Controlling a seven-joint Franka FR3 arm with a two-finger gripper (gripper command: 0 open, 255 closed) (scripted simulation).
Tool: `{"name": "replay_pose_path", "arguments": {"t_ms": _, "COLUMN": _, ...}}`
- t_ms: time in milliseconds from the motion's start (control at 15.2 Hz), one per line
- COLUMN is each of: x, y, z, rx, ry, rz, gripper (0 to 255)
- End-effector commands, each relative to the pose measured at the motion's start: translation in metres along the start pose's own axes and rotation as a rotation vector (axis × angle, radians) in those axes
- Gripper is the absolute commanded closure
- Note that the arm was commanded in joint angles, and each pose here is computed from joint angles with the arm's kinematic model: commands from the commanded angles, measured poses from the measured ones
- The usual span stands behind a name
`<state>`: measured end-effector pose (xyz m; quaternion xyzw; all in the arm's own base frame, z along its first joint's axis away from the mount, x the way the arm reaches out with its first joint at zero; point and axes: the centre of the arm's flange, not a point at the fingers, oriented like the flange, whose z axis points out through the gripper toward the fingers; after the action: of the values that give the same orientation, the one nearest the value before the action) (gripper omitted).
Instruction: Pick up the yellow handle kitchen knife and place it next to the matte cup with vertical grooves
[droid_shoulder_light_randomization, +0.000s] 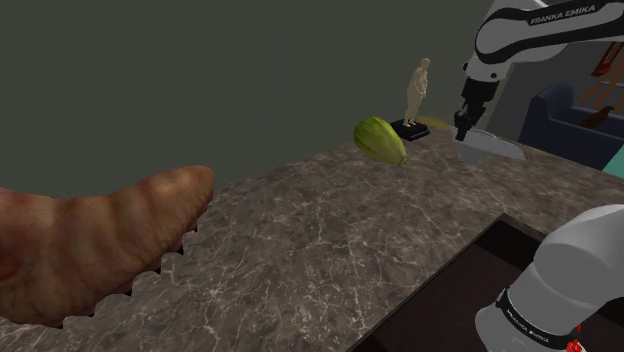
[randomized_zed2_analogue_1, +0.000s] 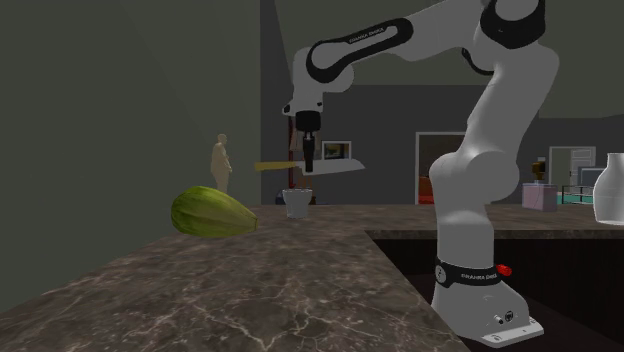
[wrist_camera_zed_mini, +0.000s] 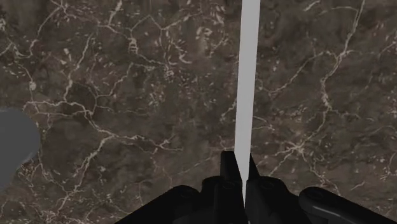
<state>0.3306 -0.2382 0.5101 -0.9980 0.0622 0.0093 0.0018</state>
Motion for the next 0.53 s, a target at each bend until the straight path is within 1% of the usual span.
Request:
{"name": "replay_pose_path", "arguments": {"t_ms": 0, "x": -0.011, "y": 0.026, "z": -0.001, "rx": 0.0, "ry": 0.0, "rz": -0.001, "gripper": 255}}
{"name": "replay_pose_path", "arguments": {"t_ms": 396, "x": -0.038, "y": 0.101, "z": -0.001, "rx": 0.0, "ry": 0.0, "rz": -0.001, "gripper": 255}}
{"name": "replay_pose_path", "arguments": {"t_ms": 462, "x": -0.037, "y": 0.101, "z": 0.005, "rx": 0.0, "ry": 0.0, "rz": -0.001, "gripper": 255}}
